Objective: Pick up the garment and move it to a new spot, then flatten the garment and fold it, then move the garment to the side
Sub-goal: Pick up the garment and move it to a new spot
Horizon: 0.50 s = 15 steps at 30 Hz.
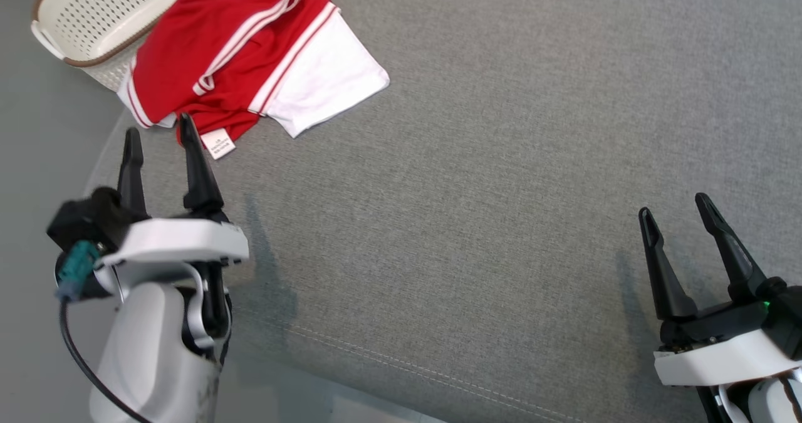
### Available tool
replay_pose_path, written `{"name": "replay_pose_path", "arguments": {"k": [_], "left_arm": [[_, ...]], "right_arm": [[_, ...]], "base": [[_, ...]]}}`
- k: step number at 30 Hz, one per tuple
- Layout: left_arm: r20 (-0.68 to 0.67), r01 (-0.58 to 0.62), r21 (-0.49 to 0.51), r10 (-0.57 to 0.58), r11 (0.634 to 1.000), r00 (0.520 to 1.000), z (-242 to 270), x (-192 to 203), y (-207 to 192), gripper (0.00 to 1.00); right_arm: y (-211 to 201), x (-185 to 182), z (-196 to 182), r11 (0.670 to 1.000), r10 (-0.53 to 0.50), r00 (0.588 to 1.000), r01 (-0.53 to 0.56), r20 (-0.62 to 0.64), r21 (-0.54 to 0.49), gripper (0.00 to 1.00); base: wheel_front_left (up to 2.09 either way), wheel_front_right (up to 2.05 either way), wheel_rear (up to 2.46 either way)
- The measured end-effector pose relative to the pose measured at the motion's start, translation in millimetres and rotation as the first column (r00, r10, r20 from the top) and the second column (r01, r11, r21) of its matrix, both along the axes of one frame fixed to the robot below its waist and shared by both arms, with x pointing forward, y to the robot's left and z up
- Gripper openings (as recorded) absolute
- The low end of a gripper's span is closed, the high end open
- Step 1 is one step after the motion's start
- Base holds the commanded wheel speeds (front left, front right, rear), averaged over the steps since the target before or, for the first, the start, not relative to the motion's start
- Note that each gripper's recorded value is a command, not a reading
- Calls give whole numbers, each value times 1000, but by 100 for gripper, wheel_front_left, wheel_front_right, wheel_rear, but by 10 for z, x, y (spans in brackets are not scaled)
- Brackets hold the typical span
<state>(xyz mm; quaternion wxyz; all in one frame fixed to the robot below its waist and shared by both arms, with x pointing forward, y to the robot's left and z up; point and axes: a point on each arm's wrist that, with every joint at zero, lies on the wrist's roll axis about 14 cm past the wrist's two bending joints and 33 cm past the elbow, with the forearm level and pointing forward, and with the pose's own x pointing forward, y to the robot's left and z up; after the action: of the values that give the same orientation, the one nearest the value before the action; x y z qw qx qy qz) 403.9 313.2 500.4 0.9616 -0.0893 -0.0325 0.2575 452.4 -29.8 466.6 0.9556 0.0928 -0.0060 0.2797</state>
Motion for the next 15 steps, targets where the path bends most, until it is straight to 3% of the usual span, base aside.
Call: {"name": "replay_pose_path", "arguments": {"k": [8,15], "left_arm": [[-105,2,-102,-13,995,994,-435,450,112,100],[-206,-35,-92,15,995,978,-644,674,336,100]], "right_arm": [[-153,114,-212,999,-16,999,16,-30,-28,100],[-226,194,-326,999,-18,999,16,-41,-45,100]], "base": [[0,0,0],[0,0,0]]}}
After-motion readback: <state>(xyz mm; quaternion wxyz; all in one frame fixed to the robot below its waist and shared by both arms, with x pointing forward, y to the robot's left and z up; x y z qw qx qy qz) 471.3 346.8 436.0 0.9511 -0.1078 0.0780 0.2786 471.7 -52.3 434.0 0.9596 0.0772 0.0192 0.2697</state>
